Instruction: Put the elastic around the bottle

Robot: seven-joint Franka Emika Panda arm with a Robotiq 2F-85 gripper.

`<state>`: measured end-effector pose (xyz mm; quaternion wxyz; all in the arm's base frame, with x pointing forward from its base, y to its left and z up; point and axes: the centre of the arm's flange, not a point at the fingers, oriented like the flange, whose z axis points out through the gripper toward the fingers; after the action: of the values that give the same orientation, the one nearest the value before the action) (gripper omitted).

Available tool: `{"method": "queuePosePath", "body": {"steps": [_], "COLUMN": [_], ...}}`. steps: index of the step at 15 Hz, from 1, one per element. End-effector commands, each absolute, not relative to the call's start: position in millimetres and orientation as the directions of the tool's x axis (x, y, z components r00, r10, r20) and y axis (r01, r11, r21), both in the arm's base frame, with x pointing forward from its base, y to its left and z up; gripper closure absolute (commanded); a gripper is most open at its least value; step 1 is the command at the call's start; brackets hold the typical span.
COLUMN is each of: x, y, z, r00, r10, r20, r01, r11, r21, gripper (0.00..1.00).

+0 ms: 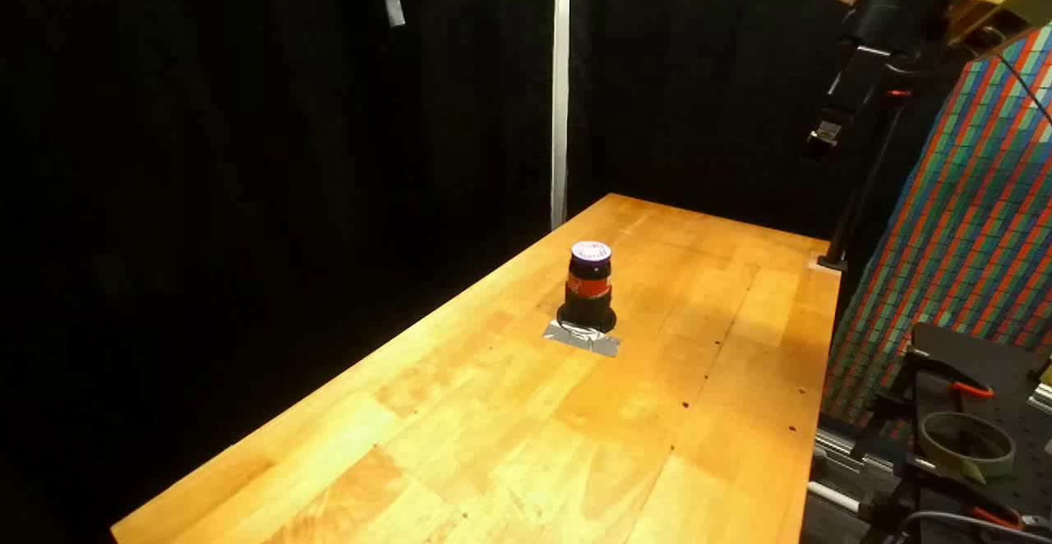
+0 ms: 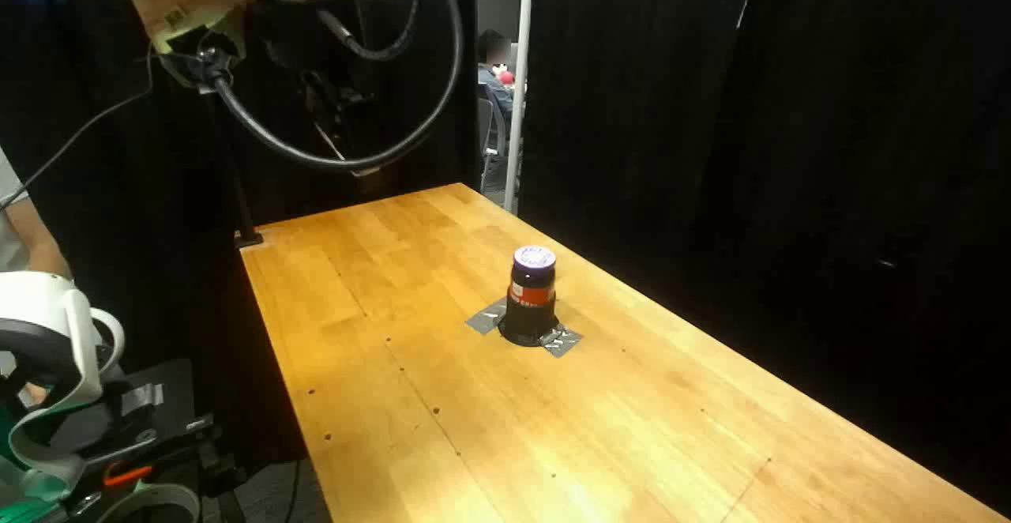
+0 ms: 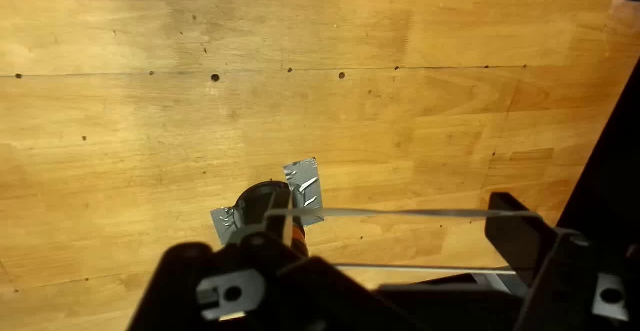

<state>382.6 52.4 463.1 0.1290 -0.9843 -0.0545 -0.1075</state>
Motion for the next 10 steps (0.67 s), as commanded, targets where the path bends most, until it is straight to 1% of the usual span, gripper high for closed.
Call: {"method": "queuePosePath", "body": {"steps": [1,6,10], "x": [383,383,442], "y": [52,52,97], "z": [464,467,493], "r00": [0.97,0.969,0.989], "r10": [0.079,0.079,0.111], "r20": [0.228,0.234,0.095], "r01": [0.135,0.137,0.124], "r11": [-0.961,-0.961,-0.981], "r21": [-0.242,-0.242,-0.148], "gripper": [0.0,0.0,0.0]}}
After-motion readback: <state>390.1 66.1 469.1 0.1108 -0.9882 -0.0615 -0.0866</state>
